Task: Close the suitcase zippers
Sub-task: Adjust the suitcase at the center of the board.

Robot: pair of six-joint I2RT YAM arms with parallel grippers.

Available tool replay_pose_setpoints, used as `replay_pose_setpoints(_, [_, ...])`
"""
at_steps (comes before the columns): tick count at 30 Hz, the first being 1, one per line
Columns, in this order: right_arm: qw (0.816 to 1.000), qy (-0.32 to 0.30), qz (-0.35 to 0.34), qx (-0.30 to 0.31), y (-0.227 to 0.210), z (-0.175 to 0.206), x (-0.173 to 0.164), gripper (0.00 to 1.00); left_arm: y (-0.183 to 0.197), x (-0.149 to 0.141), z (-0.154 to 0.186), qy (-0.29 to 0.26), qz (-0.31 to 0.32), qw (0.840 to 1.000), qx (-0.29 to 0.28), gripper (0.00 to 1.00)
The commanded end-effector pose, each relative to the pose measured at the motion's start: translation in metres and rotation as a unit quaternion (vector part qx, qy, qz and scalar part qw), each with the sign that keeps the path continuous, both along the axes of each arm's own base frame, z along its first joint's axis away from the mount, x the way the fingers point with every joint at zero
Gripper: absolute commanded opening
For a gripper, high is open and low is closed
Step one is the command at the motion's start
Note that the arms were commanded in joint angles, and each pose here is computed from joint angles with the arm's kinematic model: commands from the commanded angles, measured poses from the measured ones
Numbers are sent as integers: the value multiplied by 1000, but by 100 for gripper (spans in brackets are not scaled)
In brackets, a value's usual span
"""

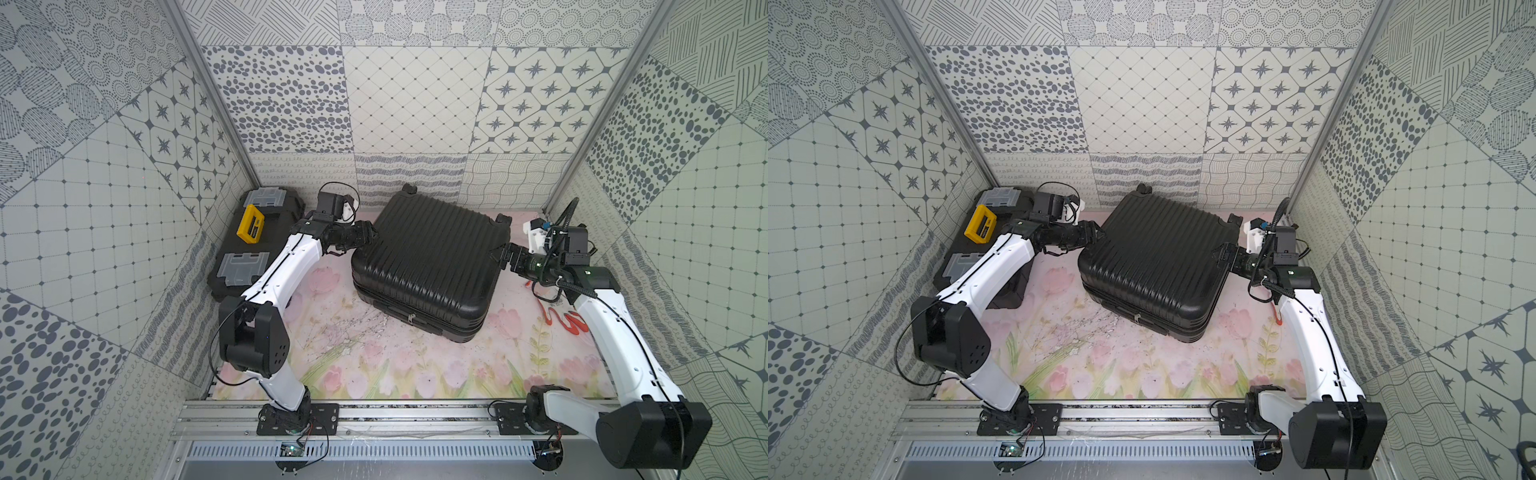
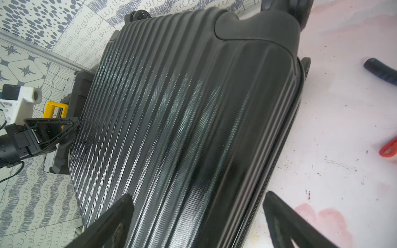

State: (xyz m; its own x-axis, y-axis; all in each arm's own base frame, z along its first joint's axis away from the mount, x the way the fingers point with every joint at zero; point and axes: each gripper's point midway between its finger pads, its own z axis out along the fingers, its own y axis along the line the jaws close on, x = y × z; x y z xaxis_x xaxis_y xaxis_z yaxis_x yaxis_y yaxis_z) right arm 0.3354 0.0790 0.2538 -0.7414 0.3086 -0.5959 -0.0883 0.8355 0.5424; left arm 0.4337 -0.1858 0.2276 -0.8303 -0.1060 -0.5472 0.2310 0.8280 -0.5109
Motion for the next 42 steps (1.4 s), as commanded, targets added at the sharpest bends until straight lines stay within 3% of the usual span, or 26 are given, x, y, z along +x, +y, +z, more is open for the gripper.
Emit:
replay_pose_setpoints(1, [1000,-4,20,8,5,-4,5,98,-2,-7,-20,27,-79,997,5,68])
replay_pose_setpoints(4, [1000,6,20,6,4,-13,9,98,1,-7,-28,40,-88,995,13,69])
replay_pose_setpoints(9, [1000,18,12,3,0,-24,20,98,27,-9,-53,68,-89,988,103,69])
replay_pose_setpoints(12, [999,27,19,-2,0,-32,24,98,25,-9,-48,63,-89,992,70,70])
replay_pose_setpoints(16, [999,41,10,-29,-10,-46,26,98,57,-15,-64,85,-84,981,156,69])
replay_pose_setpoints(21, [999,45,25,-14,-5,-49,30,98,56,-16,-54,83,-74,988,111,69])
replay_pose_setpoints(23, [998,48,37,-4,0,-50,32,98,43,-20,-55,102,-78,990,66,68])
replay_pose_setpoints(31, [996,66,61,-22,1,-61,31,97,-14,-63,-45,155,-125,978,-59,64])
replay_pose_setpoints(37, [993,76,82,-46,0,-70,31,97,-19,-102,-50,186,-135,972,-54,62])
replay_pose_setpoints(42, [987,79,140,-28,14,-72,36,95,-23,-138,-47,200,-132,970,-50,62])
